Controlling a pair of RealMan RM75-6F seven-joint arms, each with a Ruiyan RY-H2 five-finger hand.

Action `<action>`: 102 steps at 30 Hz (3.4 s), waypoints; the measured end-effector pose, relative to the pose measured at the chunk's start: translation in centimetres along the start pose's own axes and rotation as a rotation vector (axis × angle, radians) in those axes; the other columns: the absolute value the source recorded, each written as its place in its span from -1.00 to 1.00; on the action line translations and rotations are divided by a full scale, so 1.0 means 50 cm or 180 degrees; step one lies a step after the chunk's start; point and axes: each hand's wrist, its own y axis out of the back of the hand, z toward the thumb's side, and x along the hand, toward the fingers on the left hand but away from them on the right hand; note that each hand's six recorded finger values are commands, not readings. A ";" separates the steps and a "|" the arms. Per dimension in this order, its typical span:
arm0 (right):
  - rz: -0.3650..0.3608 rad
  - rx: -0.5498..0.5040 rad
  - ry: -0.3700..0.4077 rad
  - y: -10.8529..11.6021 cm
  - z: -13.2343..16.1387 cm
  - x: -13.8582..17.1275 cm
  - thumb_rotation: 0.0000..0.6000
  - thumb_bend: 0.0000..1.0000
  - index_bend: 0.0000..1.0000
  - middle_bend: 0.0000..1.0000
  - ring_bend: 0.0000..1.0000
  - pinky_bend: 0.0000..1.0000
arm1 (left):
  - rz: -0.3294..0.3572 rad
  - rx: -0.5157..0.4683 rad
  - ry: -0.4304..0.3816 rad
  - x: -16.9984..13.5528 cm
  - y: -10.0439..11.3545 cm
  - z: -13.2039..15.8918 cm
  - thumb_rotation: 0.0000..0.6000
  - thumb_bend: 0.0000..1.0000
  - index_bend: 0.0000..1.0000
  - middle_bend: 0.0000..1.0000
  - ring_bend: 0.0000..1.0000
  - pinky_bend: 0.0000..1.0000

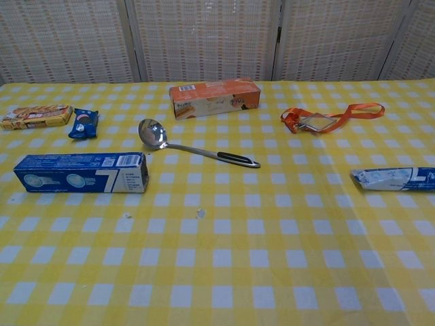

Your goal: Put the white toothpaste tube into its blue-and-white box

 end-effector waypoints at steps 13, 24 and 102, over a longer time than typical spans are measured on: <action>-0.0074 -0.0036 0.0010 0.011 -0.003 0.012 1.00 -0.33 -1.00 -1.00 -1.00 -1.00 | 0.0011 -0.0116 -0.0315 0.012 -0.015 0.039 1.00 -0.46 -0.47 -0.45 -0.56 -0.51; -0.0024 0.0026 0.0070 -0.006 0.013 0.003 1.00 -0.33 -1.00 -1.00 -1.00 -1.00 | -0.0155 -0.0448 -0.0728 0.099 -0.071 0.105 1.00 -0.34 -0.37 -0.31 -0.44 -0.28; 0.0335 0.0032 0.0219 -0.065 0.015 -0.045 1.00 -0.33 -1.00 -1.00 -1.00 -1.00 | -0.0534 -0.0715 -0.0690 0.336 -0.228 0.290 1.00 -0.58 0.19 0.14 0.06 0.20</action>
